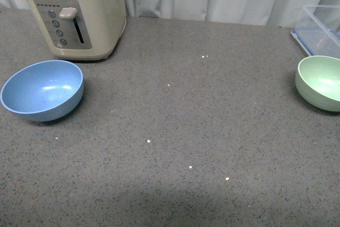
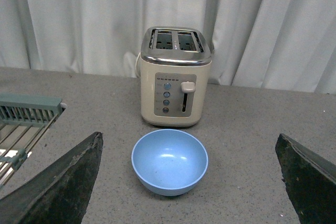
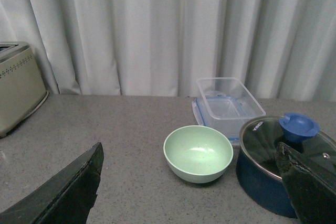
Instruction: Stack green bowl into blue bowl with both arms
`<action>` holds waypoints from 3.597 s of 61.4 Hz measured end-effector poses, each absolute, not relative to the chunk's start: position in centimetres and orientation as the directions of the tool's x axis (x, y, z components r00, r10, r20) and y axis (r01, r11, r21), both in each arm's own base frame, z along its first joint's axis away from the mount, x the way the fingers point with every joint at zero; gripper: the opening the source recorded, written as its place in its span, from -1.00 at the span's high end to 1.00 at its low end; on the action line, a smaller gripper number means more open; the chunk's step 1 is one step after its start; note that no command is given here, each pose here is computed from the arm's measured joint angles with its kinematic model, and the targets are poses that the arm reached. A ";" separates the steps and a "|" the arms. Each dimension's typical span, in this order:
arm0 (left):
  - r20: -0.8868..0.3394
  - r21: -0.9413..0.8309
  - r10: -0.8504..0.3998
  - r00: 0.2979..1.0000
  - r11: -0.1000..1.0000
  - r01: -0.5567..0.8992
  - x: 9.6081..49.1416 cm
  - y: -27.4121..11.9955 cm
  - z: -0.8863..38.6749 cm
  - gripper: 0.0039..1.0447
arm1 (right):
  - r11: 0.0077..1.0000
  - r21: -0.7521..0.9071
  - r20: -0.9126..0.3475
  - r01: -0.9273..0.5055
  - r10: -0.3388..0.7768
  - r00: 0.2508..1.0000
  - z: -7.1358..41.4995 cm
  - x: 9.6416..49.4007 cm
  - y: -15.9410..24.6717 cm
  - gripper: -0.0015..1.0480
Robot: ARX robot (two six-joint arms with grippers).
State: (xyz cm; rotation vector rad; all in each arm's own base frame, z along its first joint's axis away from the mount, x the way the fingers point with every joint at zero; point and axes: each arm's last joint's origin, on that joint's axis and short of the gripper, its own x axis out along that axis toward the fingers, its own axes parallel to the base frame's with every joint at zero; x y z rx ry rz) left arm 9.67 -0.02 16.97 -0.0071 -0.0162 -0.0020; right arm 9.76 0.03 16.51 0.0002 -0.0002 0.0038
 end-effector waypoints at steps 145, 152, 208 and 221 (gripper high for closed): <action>-0.809 -0.096 0.208 0.550 0.876 -0.472 32.8 1.8 6.5 -0.14 | 1.000 0.000 0.001 -0.004 0.004 1.000 16.5 9.8 0.0 -0.83; -0.793 -0.105 0.205 0.574 0.882 -0.460 33.0 1.8 6.6 0.27 | 1.000 0.000 0.001 -0.004 0.004 1.000 16.5 9.8 0.0 -0.83; -0.773 -0.280 -0.115 0.623 0.944 -0.173 34.7 -14.8 9.9 0.93 | 1.000 0.000 0.001 -0.004 0.004 1.000 16.5 9.8 0.0 -0.83; -0.778 -0.287 -0.161 0.607 0.951 -0.116 34.4 -19.8 8.8 0.93 | 1.000 0.000 0.000 -0.004 0.004 1.000 16.5 9.8 0.0 -0.83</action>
